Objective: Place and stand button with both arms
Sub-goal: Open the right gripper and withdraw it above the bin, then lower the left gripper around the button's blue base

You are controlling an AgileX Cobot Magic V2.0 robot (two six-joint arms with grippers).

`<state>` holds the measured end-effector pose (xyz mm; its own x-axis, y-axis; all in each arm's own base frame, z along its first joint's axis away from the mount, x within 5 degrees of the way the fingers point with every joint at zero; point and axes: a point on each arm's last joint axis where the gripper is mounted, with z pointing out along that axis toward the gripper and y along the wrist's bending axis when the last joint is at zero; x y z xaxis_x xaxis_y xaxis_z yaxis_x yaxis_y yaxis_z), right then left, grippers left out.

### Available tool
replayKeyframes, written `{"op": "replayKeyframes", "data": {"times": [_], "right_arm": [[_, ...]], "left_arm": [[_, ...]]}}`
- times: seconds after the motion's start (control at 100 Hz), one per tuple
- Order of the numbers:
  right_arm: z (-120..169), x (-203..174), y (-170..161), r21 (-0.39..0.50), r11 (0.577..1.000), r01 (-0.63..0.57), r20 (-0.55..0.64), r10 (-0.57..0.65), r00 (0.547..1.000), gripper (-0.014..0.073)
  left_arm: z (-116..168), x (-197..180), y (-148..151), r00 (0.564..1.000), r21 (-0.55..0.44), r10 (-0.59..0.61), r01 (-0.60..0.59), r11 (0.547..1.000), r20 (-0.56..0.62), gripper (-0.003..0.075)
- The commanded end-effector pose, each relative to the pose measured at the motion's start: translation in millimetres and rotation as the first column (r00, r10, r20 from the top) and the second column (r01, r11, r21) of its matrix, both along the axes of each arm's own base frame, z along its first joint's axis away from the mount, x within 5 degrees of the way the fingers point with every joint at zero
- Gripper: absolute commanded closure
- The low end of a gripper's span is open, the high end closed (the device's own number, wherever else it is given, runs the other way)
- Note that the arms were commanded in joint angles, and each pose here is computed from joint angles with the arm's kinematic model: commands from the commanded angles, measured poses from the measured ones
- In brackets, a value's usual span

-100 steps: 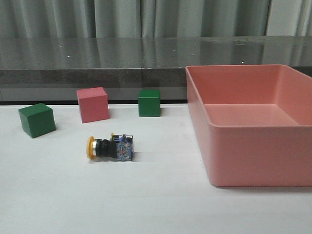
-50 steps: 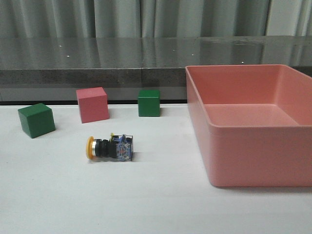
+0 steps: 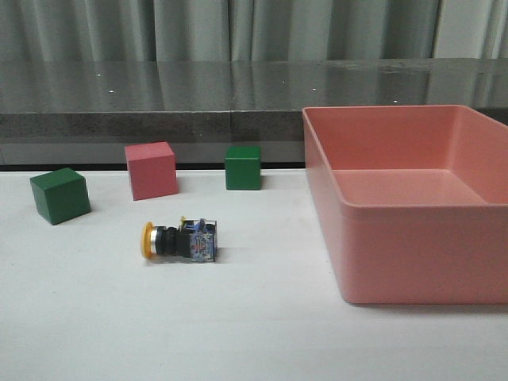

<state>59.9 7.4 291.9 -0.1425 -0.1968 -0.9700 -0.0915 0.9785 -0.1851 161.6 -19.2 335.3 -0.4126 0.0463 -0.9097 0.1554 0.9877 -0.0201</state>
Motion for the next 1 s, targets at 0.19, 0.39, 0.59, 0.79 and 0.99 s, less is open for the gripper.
{"op": "replayKeyframes", "data": {"times": [0.19,0.39,0.59,0.79,0.99], "right_arm": [[14,0,-2,0.015,1.000,0.020,0.085,-0.022,0.996,0.0656],[14,0,-2,0.015,1.000,0.020,0.085,-0.022,0.996,0.0656],[14,0,-2,0.015,1.000,0.020,0.085,-0.022,0.996,0.0656],[14,0,-2,0.015,1.000,0.020,0.085,-0.022,0.996,0.0656],[14,0,-2,0.015,1.000,0.020,0.085,-0.022,0.996,0.0656]], "left_arm": [[12,71,-37,0.979,0.137,-0.200,0.203,0.970,-0.033,0.0607],[-8,96,-69,0.937,0.260,-0.341,0.348,0.901,-0.074,0.0171],[-24,113,-79,0.943,0.184,-0.323,0.331,0.925,-0.077,0.0113],[-42,123,-83,0.927,0.217,-0.351,0.373,0.902,-0.136,0.0111],[-60,127,-94,0.840,0.276,-0.505,0.543,0.793,-0.199,0.0109]]}}
